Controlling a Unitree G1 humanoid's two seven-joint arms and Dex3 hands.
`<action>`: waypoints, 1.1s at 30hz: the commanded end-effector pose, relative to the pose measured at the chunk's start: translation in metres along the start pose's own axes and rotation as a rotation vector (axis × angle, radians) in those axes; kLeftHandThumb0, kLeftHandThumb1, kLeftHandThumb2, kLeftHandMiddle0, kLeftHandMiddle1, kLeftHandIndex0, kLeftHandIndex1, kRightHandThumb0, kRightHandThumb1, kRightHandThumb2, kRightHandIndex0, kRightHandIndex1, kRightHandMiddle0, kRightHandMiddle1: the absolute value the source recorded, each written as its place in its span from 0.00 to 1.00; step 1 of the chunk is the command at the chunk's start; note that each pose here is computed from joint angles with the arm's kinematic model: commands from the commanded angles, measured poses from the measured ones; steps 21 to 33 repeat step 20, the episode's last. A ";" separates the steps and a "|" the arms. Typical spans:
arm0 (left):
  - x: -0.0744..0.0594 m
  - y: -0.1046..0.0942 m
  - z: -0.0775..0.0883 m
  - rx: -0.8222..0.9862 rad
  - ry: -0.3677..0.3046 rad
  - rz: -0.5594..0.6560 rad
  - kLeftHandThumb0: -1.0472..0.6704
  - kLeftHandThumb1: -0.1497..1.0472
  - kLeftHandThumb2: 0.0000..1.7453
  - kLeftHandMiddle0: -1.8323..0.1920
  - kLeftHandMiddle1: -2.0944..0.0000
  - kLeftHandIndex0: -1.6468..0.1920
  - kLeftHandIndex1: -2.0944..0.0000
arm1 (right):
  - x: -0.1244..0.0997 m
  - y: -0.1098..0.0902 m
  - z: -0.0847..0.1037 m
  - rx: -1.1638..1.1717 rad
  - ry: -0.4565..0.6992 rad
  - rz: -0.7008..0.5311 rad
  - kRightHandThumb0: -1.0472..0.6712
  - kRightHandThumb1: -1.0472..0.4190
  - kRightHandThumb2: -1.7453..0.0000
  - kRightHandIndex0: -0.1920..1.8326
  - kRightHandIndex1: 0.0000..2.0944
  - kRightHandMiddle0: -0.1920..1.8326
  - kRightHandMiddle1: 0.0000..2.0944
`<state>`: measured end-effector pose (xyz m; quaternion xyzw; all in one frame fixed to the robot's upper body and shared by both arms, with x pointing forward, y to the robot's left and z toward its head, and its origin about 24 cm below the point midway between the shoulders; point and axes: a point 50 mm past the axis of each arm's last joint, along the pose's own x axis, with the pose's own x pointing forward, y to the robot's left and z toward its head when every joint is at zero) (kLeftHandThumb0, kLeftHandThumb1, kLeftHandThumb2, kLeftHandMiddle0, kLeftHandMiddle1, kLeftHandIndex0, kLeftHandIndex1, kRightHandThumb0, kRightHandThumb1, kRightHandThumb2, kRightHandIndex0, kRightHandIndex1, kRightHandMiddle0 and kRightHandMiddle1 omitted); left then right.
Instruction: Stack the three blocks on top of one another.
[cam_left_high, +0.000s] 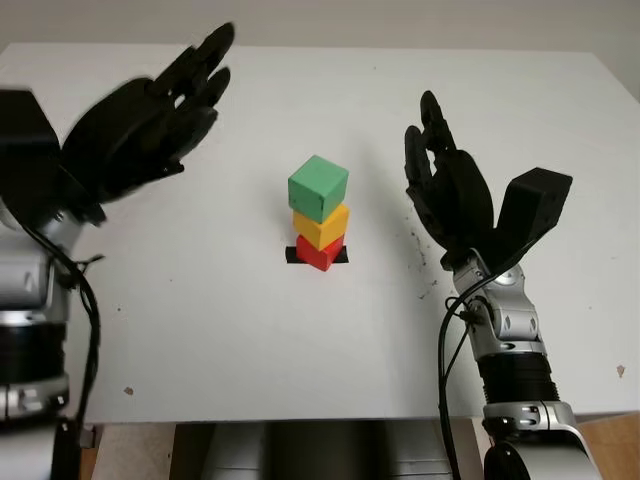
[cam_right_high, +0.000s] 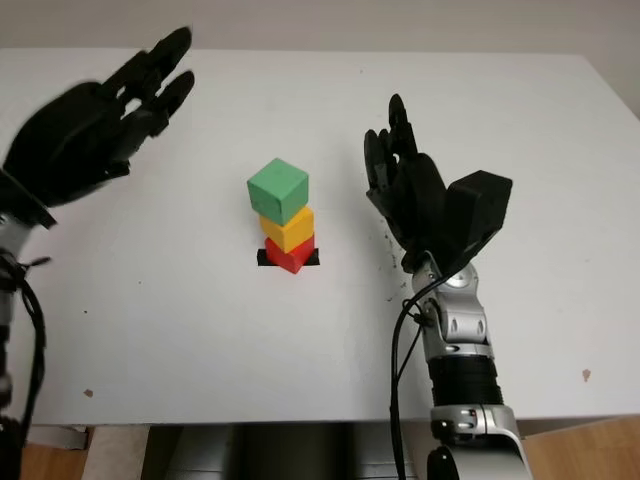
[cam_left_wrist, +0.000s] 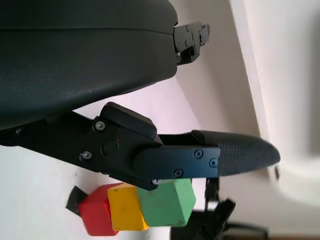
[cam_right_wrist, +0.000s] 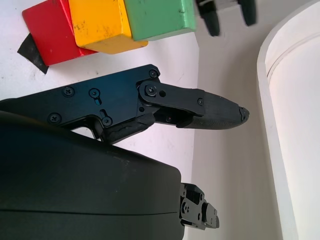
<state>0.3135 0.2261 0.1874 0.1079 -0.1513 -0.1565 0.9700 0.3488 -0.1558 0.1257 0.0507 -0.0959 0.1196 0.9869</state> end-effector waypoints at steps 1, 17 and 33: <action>-0.008 -0.005 -0.004 -0.012 -0.034 0.056 0.10 1.00 0.31 1.00 1.00 1.00 1.00 | 0.002 -0.001 0.002 0.006 -0.023 -0.006 0.22 0.00 0.65 0.00 0.00 0.00 0.00; -0.030 -0.042 -0.057 -0.110 -0.035 0.185 0.12 1.00 0.36 1.00 1.00 1.00 1.00 | 0.003 0.003 -0.007 -0.022 -0.028 -0.042 0.23 0.00 0.60 0.00 0.00 0.00 0.00; -0.030 -0.044 -0.060 -0.135 -0.036 0.186 0.12 1.00 0.36 1.00 1.00 1.00 1.00 | 0.002 0.003 -0.010 -0.011 -0.026 -0.053 0.23 0.00 0.61 0.00 0.00 0.00 0.00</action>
